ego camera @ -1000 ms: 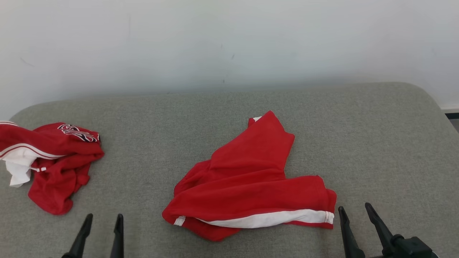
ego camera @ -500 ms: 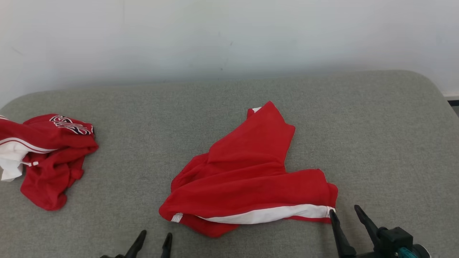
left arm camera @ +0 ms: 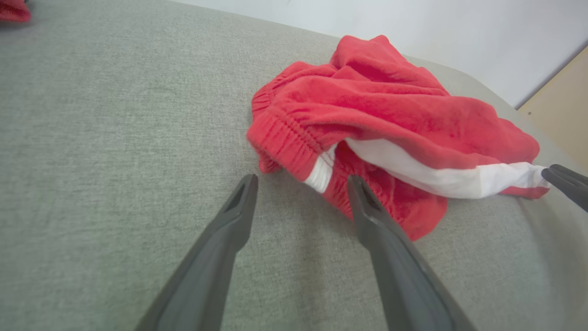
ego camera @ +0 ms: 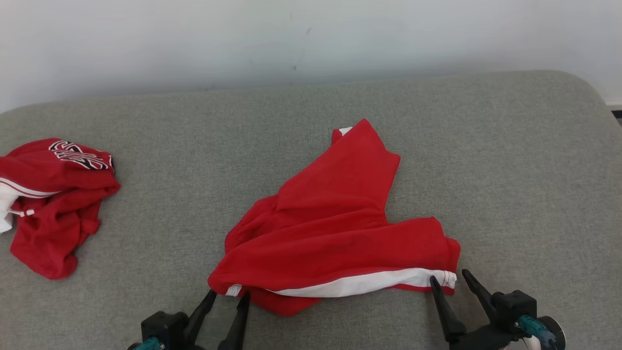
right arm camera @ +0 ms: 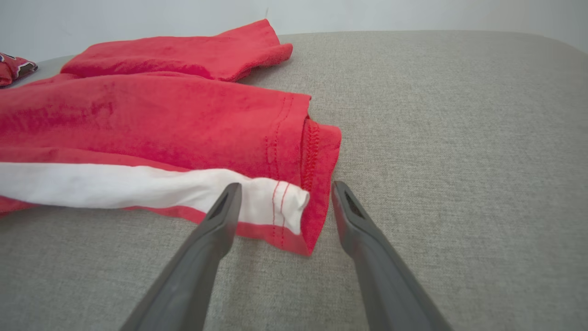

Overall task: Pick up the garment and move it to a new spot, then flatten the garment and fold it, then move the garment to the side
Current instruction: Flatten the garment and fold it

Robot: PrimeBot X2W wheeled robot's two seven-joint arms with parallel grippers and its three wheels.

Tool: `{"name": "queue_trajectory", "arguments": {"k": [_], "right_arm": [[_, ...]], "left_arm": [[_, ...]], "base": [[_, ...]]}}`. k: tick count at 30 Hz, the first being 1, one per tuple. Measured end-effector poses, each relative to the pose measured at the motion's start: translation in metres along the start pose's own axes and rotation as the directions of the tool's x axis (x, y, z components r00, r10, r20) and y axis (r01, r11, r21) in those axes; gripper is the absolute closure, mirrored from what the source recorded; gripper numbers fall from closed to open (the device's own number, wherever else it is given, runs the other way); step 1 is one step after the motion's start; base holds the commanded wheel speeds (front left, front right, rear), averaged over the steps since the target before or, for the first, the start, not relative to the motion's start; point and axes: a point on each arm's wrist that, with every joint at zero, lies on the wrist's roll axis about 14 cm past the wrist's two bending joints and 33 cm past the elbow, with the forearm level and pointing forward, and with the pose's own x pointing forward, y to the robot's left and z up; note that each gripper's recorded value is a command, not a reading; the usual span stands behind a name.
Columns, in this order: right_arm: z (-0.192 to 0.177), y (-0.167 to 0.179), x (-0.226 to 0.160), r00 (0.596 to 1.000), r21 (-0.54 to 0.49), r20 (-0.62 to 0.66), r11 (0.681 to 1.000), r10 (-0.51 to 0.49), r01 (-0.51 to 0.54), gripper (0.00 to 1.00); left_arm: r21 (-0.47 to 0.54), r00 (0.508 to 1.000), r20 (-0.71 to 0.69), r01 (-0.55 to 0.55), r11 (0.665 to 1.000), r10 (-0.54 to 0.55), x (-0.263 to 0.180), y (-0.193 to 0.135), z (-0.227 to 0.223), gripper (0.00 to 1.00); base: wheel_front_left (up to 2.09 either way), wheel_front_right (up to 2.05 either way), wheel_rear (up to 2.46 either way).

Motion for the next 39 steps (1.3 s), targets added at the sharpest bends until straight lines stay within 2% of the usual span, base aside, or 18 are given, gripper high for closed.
{"name": "queue_trajectory", "arguments": {"k": [4,5,6,7,8,18,25,28,30,34,39], "right_arm": [[-0.005,0.002,0.007,1.000,0.007,-0.021,1.000,0.009,-0.009,0.00],[-0.006,0.003,0.009,1.000,0.014,-0.026,1.000,0.011,-0.011,0.59],[-0.007,0.005,0.010,0.999,0.017,-0.030,1.000,0.016,-0.016,0.87],[-0.007,0.006,0.012,0.999,0.019,-0.030,1.000,0.021,-0.020,1.00],[-0.006,0.008,0.013,0.999,0.024,-0.029,0.999,0.025,-0.024,1.00],[0.039,0.014,0.016,0.992,0.030,0.121,0.999,0.040,-0.044,1.00],[0.098,0.023,0.027,0.954,-0.006,0.287,0.996,0.090,-0.092,1.00],[0.129,0.020,0.038,0.928,-0.005,0.359,0.995,0.099,-0.104,1.00],[0.152,0.015,0.046,0.907,0.026,0.411,0.993,0.092,-0.113,1.00],[0.200,0.002,0.068,0.861,-0.018,0.495,0.993,0.112,-0.118,1.00],[0.264,-0.019,0.103,0.808,-0.042,0.577,0.992,0.118,-0.115,1.00]], "left_arm": [[-0.008,1.000,-0.012,0.018,1.000,-0.018,0.008,-0.005,-0.003,0.00],[-0.010,1.000,-0.014,0.020,1.000,-0.021,0.010,-0.005,-0.003,0.02],[-0.010,1.000,-0.017,0.024,1.000,-0.024,0.011,-0.006,-0.004,0.23],[-0.011,0.999,-0.019,0.029,1.000,-0.030,0.012,-0.007,-0.004,0.78],[-0.018,0.999,-0.017,0.033,0.999,-0.033,0.013,-0.009,-0.003,1.00],[-0.032,0.993,0.108,0.049,0.998,-0.046,0.009,-0.010,0.034,1.00],[0.102,0.956,0.254,0.125,0.987,-0.147,0.026,-0.017,0.100,1.00],[0.192,0.935,0.279,0.171,0.966,-0.221,0.042,-0.023,0.126,1.00],[0.266,0.920,0.272,0.209,0.941,-0.282,0.055,-0.031,0.142,1.00],[0.384,0.884,0.280,0.255,0.887,-0.375,0.085,-0.045,0.188,1.00],[0.484,0.850,0.281,0.276,0.830,-0.446,0.130,-0.057,0.247,1.00]], "base": [[0.00,0.00,0.00],[0.00,0.00,0.00],[0.00,0.00,0.00],[0.00,0.00,0.00],[0.00,0.00,0.00],[0.00,0.00,0.00],[0.00,0.00,0.00],[0.00,0.00,0.00],[0.00,0.00,0.00],[0.00,0.00,0.00],[0.00,0.00,0.00]]}}
